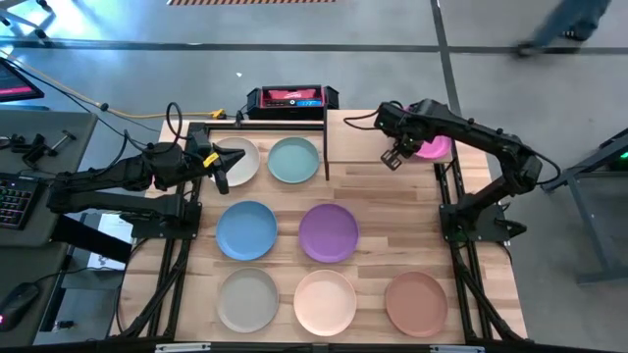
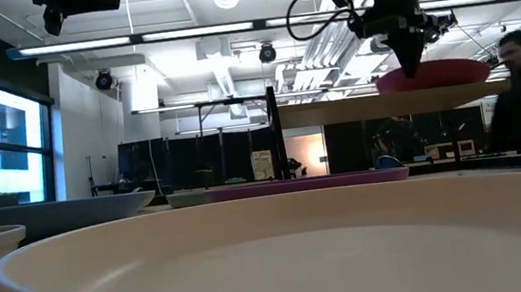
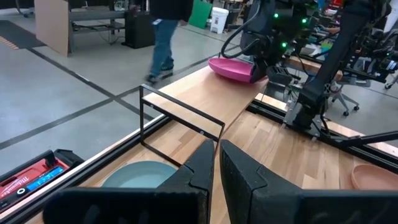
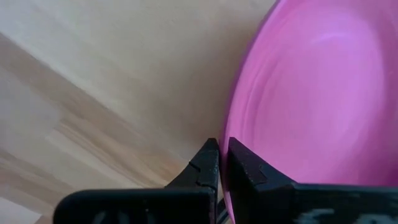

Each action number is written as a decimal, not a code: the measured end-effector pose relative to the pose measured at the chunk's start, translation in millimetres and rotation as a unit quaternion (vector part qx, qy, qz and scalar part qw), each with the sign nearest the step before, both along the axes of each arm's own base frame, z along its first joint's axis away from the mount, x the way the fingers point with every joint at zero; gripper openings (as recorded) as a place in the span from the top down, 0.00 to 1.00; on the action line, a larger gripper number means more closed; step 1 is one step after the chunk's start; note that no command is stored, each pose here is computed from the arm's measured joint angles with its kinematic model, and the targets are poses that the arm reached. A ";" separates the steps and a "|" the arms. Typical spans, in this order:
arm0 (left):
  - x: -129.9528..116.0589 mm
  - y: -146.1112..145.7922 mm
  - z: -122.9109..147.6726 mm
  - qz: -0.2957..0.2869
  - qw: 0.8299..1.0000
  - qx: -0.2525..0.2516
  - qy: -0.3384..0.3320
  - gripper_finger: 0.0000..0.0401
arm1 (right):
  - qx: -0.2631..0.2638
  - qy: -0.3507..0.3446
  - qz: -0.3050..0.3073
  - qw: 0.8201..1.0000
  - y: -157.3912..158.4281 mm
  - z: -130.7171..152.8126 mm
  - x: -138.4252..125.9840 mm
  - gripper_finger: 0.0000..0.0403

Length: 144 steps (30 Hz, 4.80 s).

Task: Place and stack plates onto a shelf
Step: Put the pink plate on the shelf, then stack the blue plate on top of the pink plate on the shelf

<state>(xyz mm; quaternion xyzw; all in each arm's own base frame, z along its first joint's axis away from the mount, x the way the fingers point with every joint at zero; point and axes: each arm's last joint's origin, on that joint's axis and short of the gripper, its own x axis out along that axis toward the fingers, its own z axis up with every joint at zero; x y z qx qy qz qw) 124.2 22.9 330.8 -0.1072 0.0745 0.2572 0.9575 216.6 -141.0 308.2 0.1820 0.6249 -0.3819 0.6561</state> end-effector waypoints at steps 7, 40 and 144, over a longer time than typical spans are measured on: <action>-0.3 -0.1 -1.9 -0.001 1.000 -0.001 0.009 0.96 | 0.003 -0.014 0.003 1.000 -3.0 0.0 0.9 1.00; 0.1 -0.8 -2.0 -0.009 1.000 -0.027 -0.003 0.96 | -0.011 -0.013 0.003 1.000 -4.3 0.3 1.9 1.00; 33.4 -2.5 -20.4 -0.063 0.989 -0.127 0.039 0.96 | -0.001 -0.293 0.016 0.956 173.9 60.3 64.2 0.81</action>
